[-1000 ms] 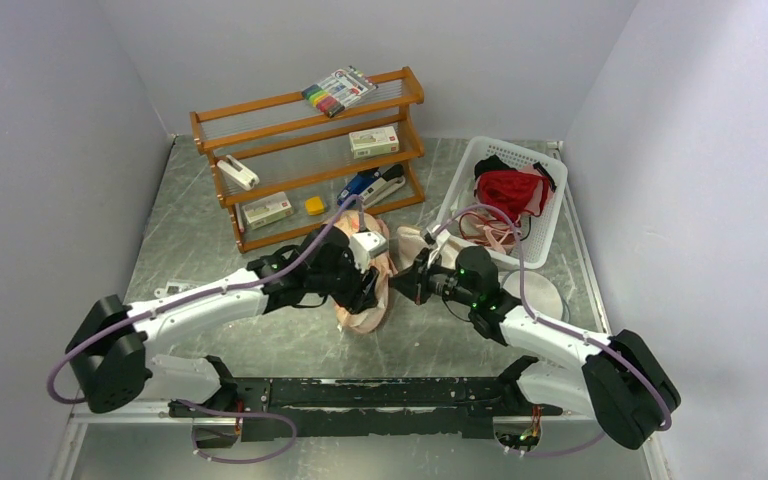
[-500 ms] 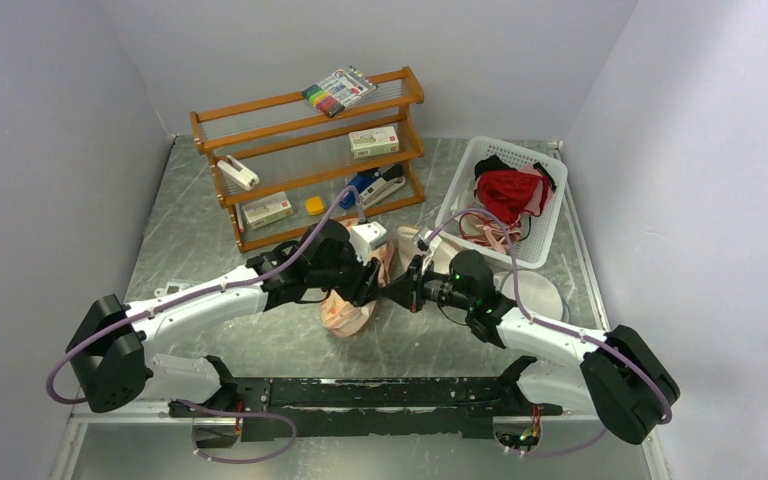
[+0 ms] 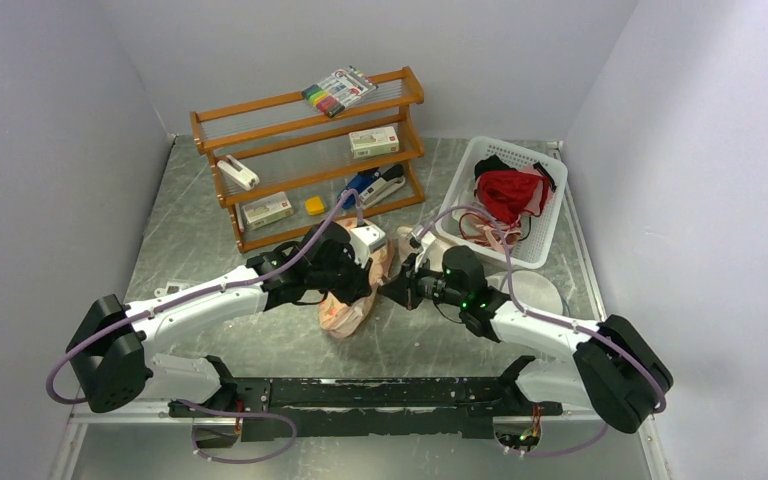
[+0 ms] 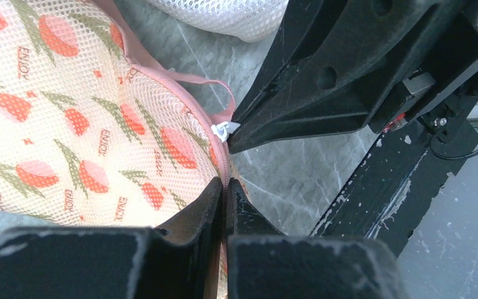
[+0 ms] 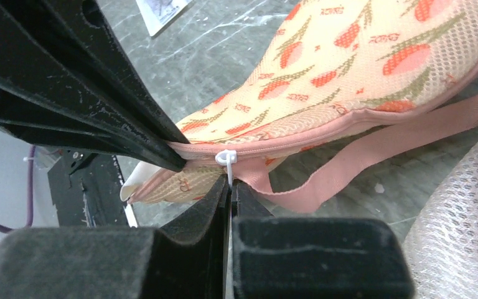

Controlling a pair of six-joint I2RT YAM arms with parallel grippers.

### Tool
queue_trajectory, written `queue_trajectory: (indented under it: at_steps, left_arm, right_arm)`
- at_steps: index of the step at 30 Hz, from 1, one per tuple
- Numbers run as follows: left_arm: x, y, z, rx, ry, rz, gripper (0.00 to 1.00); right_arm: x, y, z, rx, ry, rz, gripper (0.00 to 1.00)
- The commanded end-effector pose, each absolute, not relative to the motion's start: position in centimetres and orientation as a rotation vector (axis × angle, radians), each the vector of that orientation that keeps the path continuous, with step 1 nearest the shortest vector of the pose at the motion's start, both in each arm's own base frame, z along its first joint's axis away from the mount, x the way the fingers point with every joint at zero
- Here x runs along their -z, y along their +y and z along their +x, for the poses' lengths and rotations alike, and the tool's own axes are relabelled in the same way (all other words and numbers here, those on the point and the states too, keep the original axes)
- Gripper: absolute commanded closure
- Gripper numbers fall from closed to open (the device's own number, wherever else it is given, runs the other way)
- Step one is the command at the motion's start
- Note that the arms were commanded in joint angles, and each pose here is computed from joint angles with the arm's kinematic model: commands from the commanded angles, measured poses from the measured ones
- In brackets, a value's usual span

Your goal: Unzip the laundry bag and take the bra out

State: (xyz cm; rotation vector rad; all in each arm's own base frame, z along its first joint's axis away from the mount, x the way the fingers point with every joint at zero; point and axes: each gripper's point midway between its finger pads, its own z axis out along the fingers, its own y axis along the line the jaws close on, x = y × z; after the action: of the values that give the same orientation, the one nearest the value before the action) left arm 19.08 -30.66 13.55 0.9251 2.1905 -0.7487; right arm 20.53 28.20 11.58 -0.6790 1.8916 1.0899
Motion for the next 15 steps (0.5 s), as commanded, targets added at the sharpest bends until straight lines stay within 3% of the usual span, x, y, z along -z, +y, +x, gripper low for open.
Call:
queue_trajectory:
  at_steps: [1, 15]
  left_arm:
    - [-13.0, -29.6, 18.8, 0.695, 2.225, 0.943, 0.88]
    - [-11.2, -27.4, 17.6, 0.638, 2.289, 0.954, 0.93]
  right_arm:
    - [-12.1, 28.0, 22.5, -0.991, 1.888, -0.650, 1.00]
    - [-9.7, 25.9, 27.9, -0.846, 2.013, -0.531, 1.00]
